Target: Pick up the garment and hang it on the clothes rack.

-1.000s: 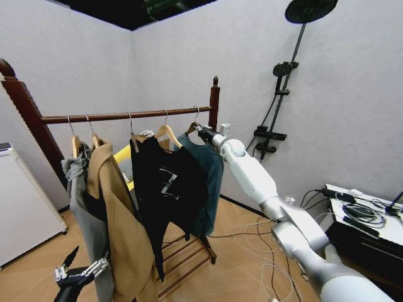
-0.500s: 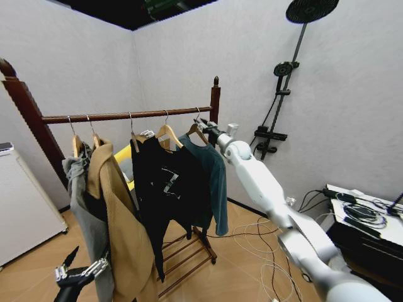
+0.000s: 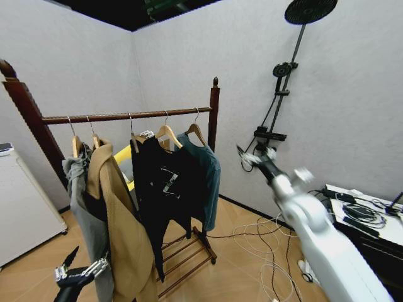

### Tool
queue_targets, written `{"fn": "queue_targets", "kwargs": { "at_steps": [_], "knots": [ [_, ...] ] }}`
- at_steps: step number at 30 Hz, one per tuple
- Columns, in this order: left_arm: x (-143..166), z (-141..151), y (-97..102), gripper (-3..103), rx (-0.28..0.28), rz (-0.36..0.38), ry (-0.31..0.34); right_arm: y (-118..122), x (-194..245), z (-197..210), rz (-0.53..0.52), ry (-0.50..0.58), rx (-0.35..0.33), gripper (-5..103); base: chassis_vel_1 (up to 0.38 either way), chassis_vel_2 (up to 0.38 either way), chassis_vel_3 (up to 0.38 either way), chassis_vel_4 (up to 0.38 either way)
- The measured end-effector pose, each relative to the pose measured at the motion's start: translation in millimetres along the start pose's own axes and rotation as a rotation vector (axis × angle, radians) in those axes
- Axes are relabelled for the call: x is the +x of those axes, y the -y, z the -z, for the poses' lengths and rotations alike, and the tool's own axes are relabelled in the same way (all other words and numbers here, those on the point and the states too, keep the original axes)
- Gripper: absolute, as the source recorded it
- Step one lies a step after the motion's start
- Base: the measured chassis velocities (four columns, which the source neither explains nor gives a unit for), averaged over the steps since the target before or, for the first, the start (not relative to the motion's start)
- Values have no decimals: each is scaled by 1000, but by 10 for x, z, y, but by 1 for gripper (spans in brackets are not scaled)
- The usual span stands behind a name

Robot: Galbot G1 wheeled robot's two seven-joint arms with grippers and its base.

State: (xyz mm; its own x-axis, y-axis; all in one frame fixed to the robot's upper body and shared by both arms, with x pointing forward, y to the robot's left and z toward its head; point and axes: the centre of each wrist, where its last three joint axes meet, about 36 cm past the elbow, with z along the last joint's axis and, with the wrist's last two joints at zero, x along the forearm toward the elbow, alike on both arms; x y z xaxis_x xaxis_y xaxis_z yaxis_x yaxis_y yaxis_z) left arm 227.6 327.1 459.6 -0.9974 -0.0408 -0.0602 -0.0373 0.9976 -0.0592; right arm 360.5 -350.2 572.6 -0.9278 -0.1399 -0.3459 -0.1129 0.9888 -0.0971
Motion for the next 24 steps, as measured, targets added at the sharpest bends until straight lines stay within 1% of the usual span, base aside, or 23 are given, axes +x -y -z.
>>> {"fn": "queue_targets", "kwargs": {
  "at_steps": [1,2,3,5,6,9,10,12,13,16,20,22,24],
  "knots": [
    [0,0,0,100,0,0,0,-22,297,-100,-34,-39,-4,100,0,0,0,0],
    [0,0,0,100,0,-1,0,-63,579,-186,-90,-65,1,100,0,0,0,0],
    [0,0,0,100,0,-1,0,-63,579,-186,-90,-65,1,100,0,0,0,0],
    [0,0,0,100,0,0,0,-174,1028,-274,-202,-110,7,100,0,0,0,0],
    [0,0,0,100,0,0,0,-174,1028,-274,-202,-110,7,100,0,0,0,0],
    [0,0,0,100,0,0,0,-366,1360,-302,-304,-157,-16,100,0,0,0,0],
    [0,0,0,100,0,0,0,-366,1360,-302,-304,-157,-16,100,0,0,0,0],
    [0,0,0,100,0,0,0,-506,1449,-321,-326,-185,-42,100,0,0,0,0],
    [0,0,0,100,0,0,0,-506,1449,-321,-326,-185,-42,100,0,0,0,0],
    [0,0,0,100,0,0,0,-643,1502,-321,-314,-206,-43,100,0,0,0,0],
    [0,0,0,100,0,0,0,-705,1503,-299,-309,-206,-56,100,0,0,0,0],
    [0,0,0,100,0,0,0,-758,1462,-319,-326,-175,-93,100,0,0,0,0],
    [0,0,0,100,0,0,0,-770,1456,-333,-331,-170,-97,100,0,0,0,0]
  ]
}}
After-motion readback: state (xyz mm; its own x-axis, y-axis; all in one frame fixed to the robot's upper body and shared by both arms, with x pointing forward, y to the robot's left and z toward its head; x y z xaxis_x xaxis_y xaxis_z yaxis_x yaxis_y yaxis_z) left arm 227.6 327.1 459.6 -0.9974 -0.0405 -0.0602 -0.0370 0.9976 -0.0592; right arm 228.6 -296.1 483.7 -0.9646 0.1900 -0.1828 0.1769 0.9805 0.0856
